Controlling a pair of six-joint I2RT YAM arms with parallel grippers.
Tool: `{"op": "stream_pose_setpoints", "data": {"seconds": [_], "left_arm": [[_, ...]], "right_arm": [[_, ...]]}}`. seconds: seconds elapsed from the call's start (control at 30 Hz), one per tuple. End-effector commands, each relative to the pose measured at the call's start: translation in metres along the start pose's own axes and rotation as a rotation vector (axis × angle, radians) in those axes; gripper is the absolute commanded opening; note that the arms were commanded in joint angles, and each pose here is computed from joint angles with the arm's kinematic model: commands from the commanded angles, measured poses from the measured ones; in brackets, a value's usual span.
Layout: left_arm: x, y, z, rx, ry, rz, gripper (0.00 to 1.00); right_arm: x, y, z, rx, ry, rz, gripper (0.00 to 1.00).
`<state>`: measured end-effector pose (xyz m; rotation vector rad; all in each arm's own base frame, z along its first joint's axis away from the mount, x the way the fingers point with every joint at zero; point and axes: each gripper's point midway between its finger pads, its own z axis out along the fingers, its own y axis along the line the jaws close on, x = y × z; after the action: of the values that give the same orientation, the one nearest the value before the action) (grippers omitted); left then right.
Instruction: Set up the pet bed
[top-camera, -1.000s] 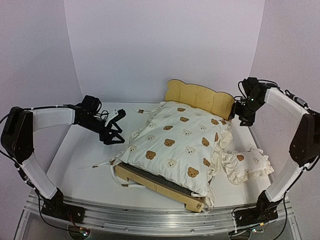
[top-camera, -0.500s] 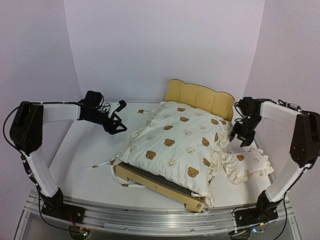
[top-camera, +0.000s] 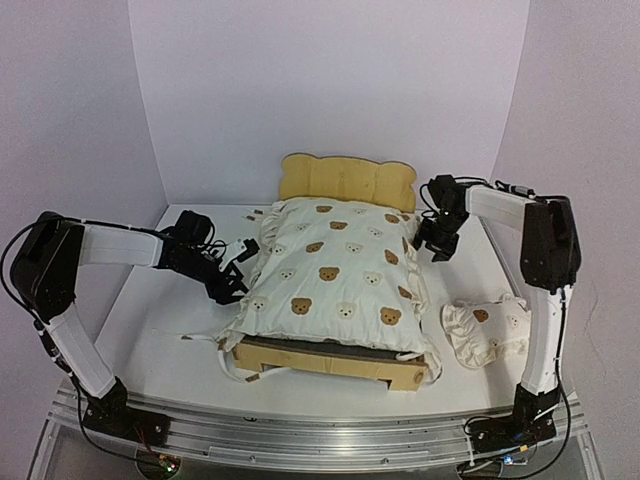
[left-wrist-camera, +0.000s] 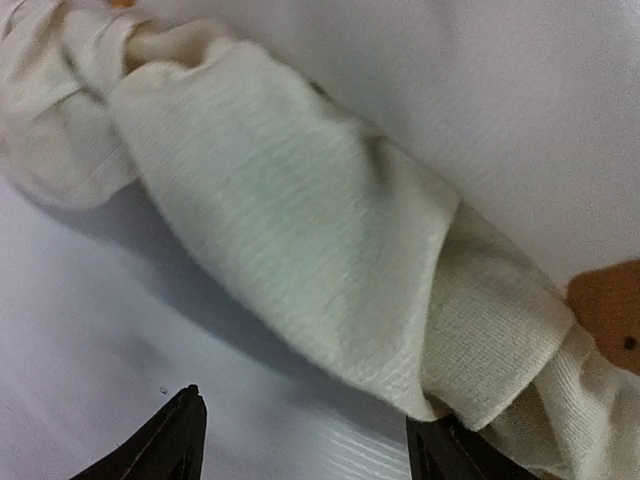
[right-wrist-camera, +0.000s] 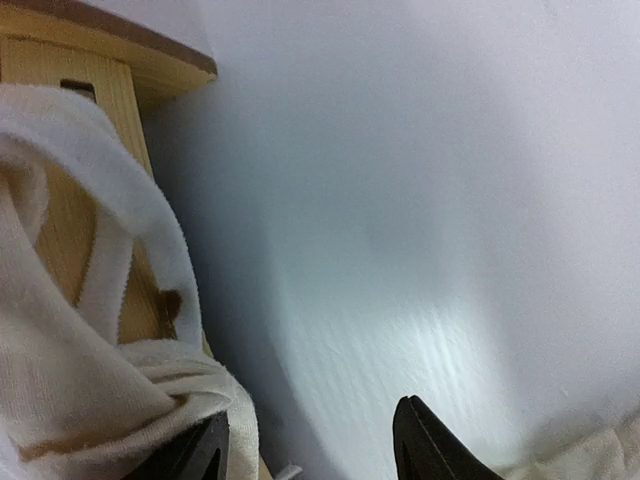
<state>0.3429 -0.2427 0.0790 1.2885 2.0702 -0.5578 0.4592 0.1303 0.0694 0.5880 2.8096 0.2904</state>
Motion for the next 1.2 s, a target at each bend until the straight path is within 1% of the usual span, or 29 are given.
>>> {"op": "stream_pose_setpoints", "data": {"seconds": [0.0,0.07,0.13,0.23,0.4,0.5,0.6,0.7,0.77,0.9,0.97,1.03,1.17], "left_arm": [[-0.034,-0.053,-0.012,0.151,-0.129,0.13,0.71],[-0.04,-0.057,-0.013,0.156,-0.147,0.146,0.71],[-0.045,-0.059,-0.012,0.16,-0.162,0.146,0.71],[-0.052,-0.065,-0.01,0.177,-0.182,0.139,0.71],[-0.064,-0.072,-0.008,0.205,-0.212,0.099,0.71],[-0.063,-0.073,-0.006,0.21,-0.209,0.077,0.71],[-0.063,-0.071,-0.01,0.191,-0.202,0.071,0.71],[-0.062,-0.067,-0.017,0.164,-0.191,0.074,0.71],[-0.061,-0.066,-0.024,0.159,-0.191,0.076,0.71],[-0.061,-0.072,-0.038,0.166,-0.2,0.098,0.71],[-0.063,-0.076,-0.047,0.165,-0.214,0.125,0.72],[-0.062,-0.081,-0.052,0.165,-0.225,0.157,0.72],[-0.065,-0.095,-0.062,0.202,-0.263,0.201,0.72]], "right_arm": [[-0.011,0.136,0.006,-0.341,-0.031,-0.111,0.58],[-0.009,0.166,0.012,-0.399,-0.02,-0.137,0.57],[-0.011,0.19,0.006,-0.453,-0.032,-0.165,0.57],[-0.011,0.198,-0.004,-0.475,-0.043,-0.181,0.57],[-0.021,0.172,-0.038,-0.398,-0.155,-0.264,0.58],[-0.031,0.141,-0.069,-0.358,-0.207,-0.249,0.59],[-0.03,0.104,-0.099,-0.284,-0.25,-0.25,0.6],[-0.013,0.068,-0.119,-0.179,-0.269,-0.297,0.62],[-0.001,0.048,-0.132,-0.124,-0.257,-0.316,0.63],[0.035,0.014,-0.151,-0.051,-0.167,-0.332,0.65],[0.054,0.003,-0.156,-0.053,-0.119,-0.324,0.64],[0.075,-0.003,-0.159,-0.068,-0.077,-0.317,0.61],[0.119,0.002,-0.157,-0.093,-0.016,-0.363,0.59]]}}
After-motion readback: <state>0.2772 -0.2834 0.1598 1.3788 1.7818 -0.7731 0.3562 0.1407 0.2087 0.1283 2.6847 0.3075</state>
